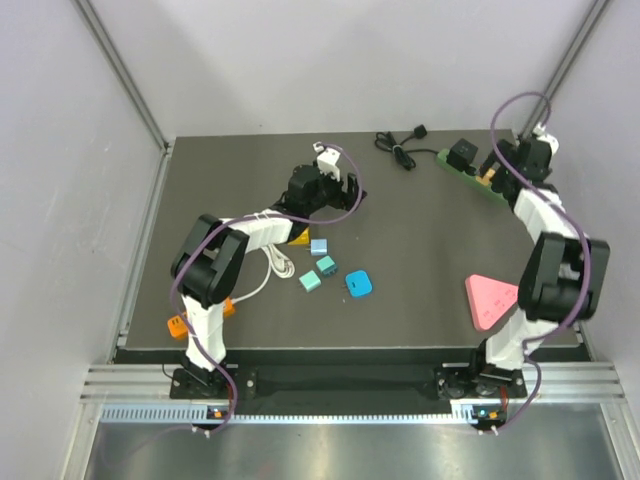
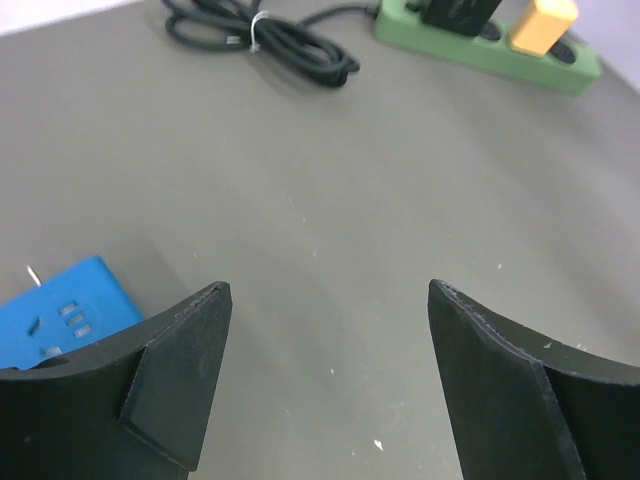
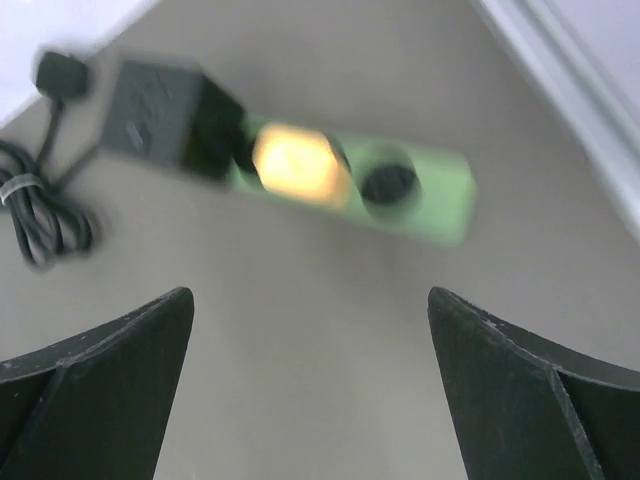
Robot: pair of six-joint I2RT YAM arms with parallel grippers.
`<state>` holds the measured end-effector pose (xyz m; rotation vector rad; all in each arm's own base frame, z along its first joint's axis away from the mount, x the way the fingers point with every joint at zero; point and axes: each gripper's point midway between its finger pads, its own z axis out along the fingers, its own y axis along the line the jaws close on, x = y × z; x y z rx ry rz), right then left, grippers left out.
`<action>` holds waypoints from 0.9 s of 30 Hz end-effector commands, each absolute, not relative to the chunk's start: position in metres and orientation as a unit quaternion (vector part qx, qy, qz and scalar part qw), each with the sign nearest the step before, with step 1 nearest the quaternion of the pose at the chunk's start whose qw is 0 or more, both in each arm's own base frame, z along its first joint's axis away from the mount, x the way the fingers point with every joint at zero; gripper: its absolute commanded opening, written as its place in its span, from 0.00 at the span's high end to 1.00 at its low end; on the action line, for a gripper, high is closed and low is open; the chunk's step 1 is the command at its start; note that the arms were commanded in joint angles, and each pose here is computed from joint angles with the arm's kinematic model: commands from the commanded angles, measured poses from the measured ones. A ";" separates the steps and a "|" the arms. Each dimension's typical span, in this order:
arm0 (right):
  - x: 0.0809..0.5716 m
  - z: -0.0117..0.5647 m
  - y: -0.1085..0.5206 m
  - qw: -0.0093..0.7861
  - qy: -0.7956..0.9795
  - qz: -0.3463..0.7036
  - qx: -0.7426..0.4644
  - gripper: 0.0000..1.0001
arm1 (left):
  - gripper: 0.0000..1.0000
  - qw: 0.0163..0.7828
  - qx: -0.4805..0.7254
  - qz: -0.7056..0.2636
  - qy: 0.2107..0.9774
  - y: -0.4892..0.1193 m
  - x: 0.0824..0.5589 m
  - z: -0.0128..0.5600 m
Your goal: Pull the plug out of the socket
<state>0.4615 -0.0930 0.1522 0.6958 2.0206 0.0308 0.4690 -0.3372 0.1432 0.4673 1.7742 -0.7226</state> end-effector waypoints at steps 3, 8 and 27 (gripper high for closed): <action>0.540 0.178 -0.124 0.531 0.820 0.012 0.211 0.00 | 0.17 0.580 0.221 -0.351 0.701 -0.349 0.470 0.173; 0.584 0.147 -0.159 0.513 0.811 0.079 0.269 0.00 | 0.17 0.573 0.212 -0.370 0.700 -0.347 0.470 0.172; 0.561 0.045 -0.113 0.363 0.865 0.177 0.296 0.36 | 0.20 0.564 0.188 -0.397 0.700 -0.345 0.477 0.172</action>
